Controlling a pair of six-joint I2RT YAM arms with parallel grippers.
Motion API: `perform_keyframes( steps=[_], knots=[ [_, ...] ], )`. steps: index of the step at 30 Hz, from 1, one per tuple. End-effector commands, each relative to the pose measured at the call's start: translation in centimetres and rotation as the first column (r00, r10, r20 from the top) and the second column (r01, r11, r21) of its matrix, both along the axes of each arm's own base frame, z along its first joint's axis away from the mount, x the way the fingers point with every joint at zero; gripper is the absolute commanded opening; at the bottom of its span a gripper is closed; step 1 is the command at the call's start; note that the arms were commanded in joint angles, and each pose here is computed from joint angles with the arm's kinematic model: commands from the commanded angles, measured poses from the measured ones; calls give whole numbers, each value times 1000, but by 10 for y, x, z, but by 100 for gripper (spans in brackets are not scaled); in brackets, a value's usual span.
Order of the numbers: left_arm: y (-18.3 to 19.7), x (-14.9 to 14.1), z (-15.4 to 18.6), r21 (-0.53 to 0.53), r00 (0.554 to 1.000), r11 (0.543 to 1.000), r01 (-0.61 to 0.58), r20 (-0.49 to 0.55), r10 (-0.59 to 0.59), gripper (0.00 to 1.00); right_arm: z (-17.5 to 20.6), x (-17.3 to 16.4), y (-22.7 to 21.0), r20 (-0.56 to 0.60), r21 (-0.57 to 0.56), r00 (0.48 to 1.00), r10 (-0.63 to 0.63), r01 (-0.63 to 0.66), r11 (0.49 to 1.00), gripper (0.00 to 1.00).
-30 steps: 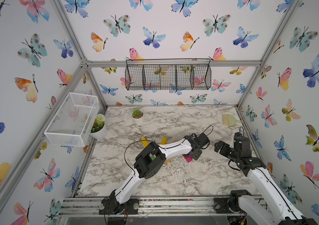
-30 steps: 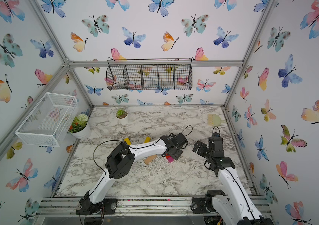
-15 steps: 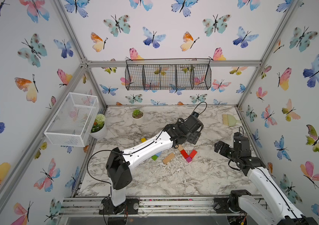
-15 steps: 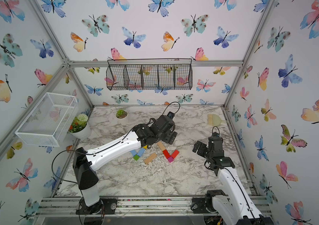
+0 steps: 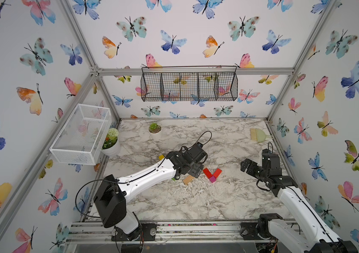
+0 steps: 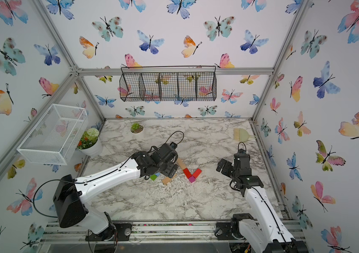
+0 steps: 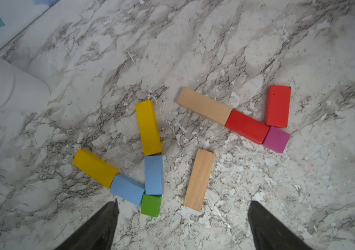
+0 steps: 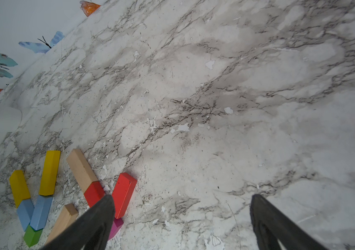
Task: Assemble the letter v with building blocks
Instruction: Pick up the building block from the center of the board.
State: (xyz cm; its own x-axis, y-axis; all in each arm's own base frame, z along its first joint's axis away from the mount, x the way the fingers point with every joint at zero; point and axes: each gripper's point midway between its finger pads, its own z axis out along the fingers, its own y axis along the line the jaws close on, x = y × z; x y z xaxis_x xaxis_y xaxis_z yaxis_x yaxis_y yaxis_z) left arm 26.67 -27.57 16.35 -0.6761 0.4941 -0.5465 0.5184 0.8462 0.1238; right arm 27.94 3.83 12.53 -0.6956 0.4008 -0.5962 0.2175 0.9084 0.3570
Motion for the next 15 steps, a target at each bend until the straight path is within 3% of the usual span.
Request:
perform_keyframes(
  steps=[1, 15],
  knots=[
    [0, -5, -3, -72, 1000, 997, 3, -24, -5, 94, -9, -3, 1, -19, -6, 1000, 17, -17, 1000, 100],
    [10, -10, -63, -45, 991, 999, -7, -137, 1, 94, -9, -2, 1, -25, -9, 1000, 19, -19, 1000, 100]
  ],
)
